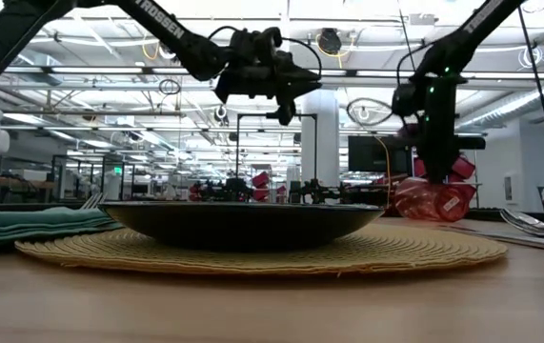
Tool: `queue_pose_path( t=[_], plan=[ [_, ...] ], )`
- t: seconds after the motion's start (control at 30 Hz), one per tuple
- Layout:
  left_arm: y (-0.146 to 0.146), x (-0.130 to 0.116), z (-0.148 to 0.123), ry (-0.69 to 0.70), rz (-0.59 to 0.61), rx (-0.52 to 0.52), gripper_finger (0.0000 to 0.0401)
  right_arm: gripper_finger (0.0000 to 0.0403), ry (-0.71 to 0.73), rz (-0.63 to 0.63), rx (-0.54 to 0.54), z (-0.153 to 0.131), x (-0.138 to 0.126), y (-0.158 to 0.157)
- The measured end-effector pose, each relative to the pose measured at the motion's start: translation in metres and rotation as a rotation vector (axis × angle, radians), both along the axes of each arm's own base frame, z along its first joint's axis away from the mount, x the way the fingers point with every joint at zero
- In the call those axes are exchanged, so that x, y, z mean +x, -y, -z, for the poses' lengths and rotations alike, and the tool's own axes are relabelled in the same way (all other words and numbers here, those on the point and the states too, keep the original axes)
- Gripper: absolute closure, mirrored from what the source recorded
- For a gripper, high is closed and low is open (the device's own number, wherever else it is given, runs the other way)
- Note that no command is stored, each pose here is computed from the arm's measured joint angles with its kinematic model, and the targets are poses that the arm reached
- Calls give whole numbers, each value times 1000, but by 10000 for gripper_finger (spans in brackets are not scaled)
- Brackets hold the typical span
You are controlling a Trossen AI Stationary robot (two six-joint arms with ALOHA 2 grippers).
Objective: Set table place
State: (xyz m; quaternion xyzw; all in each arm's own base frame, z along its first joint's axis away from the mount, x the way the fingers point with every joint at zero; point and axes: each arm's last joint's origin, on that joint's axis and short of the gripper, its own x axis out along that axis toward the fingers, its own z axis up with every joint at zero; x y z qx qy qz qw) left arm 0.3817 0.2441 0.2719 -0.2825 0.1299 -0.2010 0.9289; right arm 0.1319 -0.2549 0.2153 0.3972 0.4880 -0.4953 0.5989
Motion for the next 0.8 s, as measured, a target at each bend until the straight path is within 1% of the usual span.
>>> queue_pose_path(
  t=[0.1,0.2,0.3,0.37,0.47,0.5,0.57,0.63,0.7,0.8],
  plan=[
    [-5,-4,2,-24,-8,-19,354,372,-78,-15,23,13,6,3],
    [-6,-7,6,-57,-10,-33,354,390,-99,-56,76,24,15,0],
    [-4,-9,12,-92,6,-24,354,401,-23,-115,122,28,28,-4],
    [0,-10,17,-123,21,-20,354,401,27,-155,121,27,37,-8],
    [6,-10,24,-174,36,-1,354,402,90,-198,94,17,44,-14],
    [9,-10,26,-190,42,3,354,402,116,-209,79,11,45,-15],
    [19,-7,30,-219,62,20,354,402,120,-218,37,-5,45,-18],
    [32,-1,33,-242,85,47,354,403,51,-209,20,-22,37,-24],
    [45,6,34,-249,111,69,354,403,-26,-187,49,-33,26,-35],
    [64,16,34,-229,147,131,354,403,-111,-162,118,-34,14,-52]
  ],
)
